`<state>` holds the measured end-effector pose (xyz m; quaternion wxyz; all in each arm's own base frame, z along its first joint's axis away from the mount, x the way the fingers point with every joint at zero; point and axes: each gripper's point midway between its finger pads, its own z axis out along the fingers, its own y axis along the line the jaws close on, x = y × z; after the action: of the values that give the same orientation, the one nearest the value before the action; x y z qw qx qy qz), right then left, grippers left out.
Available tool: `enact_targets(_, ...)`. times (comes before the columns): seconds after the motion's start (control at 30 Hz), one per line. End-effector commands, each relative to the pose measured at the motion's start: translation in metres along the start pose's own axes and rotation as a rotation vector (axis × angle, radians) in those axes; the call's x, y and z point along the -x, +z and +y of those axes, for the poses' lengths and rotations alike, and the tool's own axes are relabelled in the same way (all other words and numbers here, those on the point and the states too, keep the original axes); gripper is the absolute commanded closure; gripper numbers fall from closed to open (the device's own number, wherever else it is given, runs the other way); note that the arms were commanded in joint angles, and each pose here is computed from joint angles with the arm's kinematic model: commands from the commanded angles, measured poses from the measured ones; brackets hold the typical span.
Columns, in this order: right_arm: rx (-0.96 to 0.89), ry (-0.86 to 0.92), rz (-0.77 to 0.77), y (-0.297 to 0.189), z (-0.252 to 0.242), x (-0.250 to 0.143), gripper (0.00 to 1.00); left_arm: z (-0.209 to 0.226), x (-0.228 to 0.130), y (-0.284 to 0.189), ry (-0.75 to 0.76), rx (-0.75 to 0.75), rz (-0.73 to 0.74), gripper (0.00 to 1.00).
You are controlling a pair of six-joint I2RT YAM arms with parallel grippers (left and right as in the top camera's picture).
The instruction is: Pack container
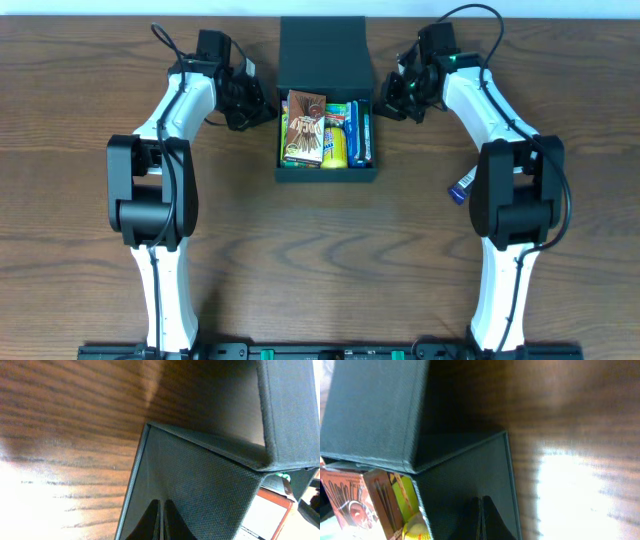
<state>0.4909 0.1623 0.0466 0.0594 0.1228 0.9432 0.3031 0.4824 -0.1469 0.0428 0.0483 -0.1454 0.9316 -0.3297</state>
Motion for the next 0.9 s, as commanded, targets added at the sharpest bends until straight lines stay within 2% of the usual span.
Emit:
enact_targets(0.0,0.11,-0.019,0.105,0.006,0.028,-0.024,0.99,-0.016,-0.024,0.011,0.026,-0.082,0.103,0.94)
enact_targets(0.27,0.094,-0.016,0.205,0.003,0.022,-0.05,0.99,-0.011,-0.056,0.014,0.041,-0.035,0.212,0.94)
enact_targets(0.5,0.066,-0.042,0.182,0.0,0.016,-0.044,0.99,-0.005,-0.05,0.013,0.047,-0.013,0.189,0.94)
enact_targets(0.63,-0.064,-0.043,0.099,-0.026,0.0,-0.025,0.99,0.008,-0.036,0.002,0.053,0.079,0.127,0.94)
enact_targets(0.83,-0.394,0.023,-0.082,-0.108,-0.034,-0.003,0.99,0.005,-0.002,-0.046,0.117,0.203,-0.065,0.94)
enact_targets(0.87,-0.443,0.075,-0.106,-0.12,-0.044,-0.003,0.9,0.003,0.003,-0.053,0.128,0.217,-0.096,0.94)
